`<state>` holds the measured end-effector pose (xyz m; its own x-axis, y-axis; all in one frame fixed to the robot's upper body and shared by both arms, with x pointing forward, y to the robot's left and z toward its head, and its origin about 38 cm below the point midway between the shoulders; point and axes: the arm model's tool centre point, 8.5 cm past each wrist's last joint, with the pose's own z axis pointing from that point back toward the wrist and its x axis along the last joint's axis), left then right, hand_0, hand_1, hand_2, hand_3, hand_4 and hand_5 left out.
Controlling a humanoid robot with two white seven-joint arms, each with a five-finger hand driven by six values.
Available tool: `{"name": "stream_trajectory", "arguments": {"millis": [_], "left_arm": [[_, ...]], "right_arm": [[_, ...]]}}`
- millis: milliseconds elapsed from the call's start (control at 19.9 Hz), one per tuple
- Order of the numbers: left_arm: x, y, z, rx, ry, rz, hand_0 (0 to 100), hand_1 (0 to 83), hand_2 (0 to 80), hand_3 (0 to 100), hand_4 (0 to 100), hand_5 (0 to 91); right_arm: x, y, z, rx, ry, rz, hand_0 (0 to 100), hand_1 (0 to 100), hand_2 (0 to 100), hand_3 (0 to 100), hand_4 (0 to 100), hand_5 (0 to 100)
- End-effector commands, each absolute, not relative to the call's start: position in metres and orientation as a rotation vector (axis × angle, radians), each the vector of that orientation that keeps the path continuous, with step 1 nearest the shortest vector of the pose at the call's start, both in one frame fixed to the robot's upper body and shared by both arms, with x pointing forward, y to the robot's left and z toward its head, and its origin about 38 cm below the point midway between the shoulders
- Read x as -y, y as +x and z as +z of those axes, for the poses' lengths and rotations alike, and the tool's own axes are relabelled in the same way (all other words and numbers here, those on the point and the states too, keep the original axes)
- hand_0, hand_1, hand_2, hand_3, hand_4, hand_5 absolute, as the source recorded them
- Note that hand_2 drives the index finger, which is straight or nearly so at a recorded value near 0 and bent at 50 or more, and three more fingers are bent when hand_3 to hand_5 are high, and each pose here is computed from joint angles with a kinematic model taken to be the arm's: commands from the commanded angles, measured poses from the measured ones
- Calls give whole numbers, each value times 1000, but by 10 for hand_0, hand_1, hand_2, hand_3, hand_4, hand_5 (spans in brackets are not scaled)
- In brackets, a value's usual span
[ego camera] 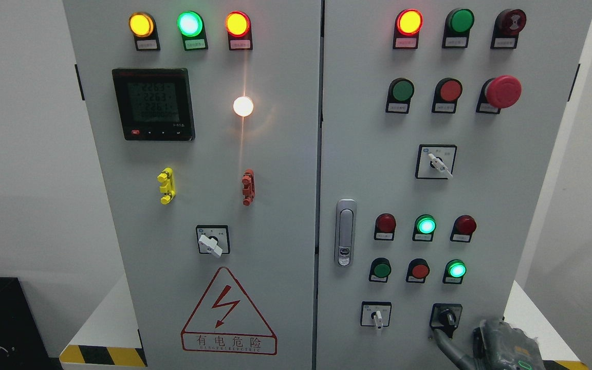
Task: Flip black knob to close circuit
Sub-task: 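Twist the black knob with the right hand fingers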
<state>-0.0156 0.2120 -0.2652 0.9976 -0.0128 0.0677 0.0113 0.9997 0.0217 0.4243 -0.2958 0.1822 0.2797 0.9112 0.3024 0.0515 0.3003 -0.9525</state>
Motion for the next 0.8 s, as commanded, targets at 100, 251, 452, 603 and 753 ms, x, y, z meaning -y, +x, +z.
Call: {"name": "stream_trajectory", "arguments": {"millis": [100, 251, 452, 603, 753], "left_arm": [[-212, -16, -265, 68, 22, -12, 120, 556, 0, 0, 0, 0], [-212, -16, -265, 68, 22, -12, 120, 556, 0, 0, 0, 0], [-212, -16, -265, 68, 22, -12, 120, 556, 0, 0, 0, 0], [-212, -16, -265, 68, 22, -12, 120, 556, 0, 0, 0, 0], [-212, -16, -265, 68, 22, -12, 120, 556, 0, 0, 0, 0]], "right_arm": [[307, 423, 177, 1107, -1108, 747, 0, 0, 872, 1000, 934, 962], [308, 424, 180, 1114, -1112, 739, 0, 0, 871, 1000, 933, 962], [308, 424, 181, 1115, -1111, 735, 0, 0, 869, 1000, 932, 962], [311, 424, 179, 1107, -1110, 730, 0, 0, 868, 1000, 932, 962], [314, 425, 181, 1112, -1113, 718, 0, 0, 868, 1000, 931, 962]]}}
